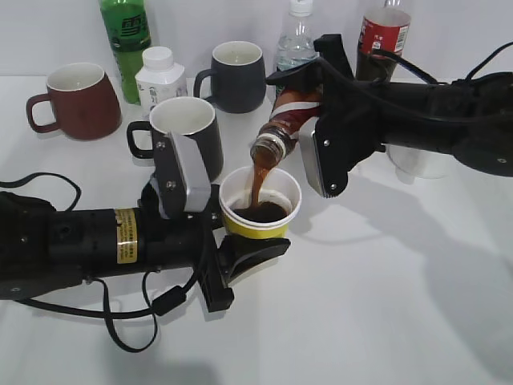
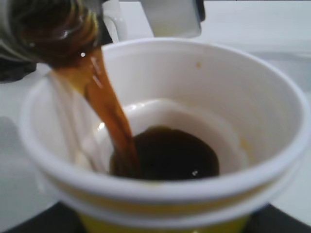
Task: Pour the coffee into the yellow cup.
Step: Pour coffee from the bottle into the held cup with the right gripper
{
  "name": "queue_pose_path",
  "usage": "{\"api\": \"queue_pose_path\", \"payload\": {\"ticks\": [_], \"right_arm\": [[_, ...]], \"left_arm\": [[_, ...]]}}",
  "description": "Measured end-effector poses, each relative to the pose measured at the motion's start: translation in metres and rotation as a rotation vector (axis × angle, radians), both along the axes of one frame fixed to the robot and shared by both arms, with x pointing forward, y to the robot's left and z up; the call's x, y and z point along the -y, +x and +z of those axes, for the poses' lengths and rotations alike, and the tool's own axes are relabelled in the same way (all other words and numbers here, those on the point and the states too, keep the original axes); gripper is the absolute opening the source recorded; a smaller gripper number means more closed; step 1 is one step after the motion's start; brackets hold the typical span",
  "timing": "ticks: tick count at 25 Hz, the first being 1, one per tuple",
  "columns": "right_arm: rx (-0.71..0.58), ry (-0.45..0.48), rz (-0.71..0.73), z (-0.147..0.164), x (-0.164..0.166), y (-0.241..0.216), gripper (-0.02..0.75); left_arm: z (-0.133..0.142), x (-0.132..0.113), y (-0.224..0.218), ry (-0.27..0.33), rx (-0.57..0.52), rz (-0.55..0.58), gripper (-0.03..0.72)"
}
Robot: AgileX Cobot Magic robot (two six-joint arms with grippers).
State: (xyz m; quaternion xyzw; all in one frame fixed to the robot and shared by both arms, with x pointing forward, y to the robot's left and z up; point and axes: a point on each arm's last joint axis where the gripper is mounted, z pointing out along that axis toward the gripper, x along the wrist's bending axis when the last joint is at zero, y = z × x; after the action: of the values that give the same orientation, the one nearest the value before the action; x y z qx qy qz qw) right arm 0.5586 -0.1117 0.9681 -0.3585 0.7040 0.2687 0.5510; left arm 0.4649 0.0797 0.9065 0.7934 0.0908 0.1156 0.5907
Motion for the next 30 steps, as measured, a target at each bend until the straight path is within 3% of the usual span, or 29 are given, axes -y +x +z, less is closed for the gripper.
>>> {"api": "queue_pose_path", "payload": {"ticks": [19,30], "right_arm": [[0.025,-0.013,0.008,0.0006,-0.0001,-0.0001,0.503],[-0.267,0.206,-0.085,0.0006,-0.0001,-0.0001,0.503]], "left_arm": [[-0.0011,-0.0010,-0.0003,0.004,-0.007,0.010,0.385],[0.0025,-0.0016,0.0037,-0.044,-0.014,0.062,0.385]]}}
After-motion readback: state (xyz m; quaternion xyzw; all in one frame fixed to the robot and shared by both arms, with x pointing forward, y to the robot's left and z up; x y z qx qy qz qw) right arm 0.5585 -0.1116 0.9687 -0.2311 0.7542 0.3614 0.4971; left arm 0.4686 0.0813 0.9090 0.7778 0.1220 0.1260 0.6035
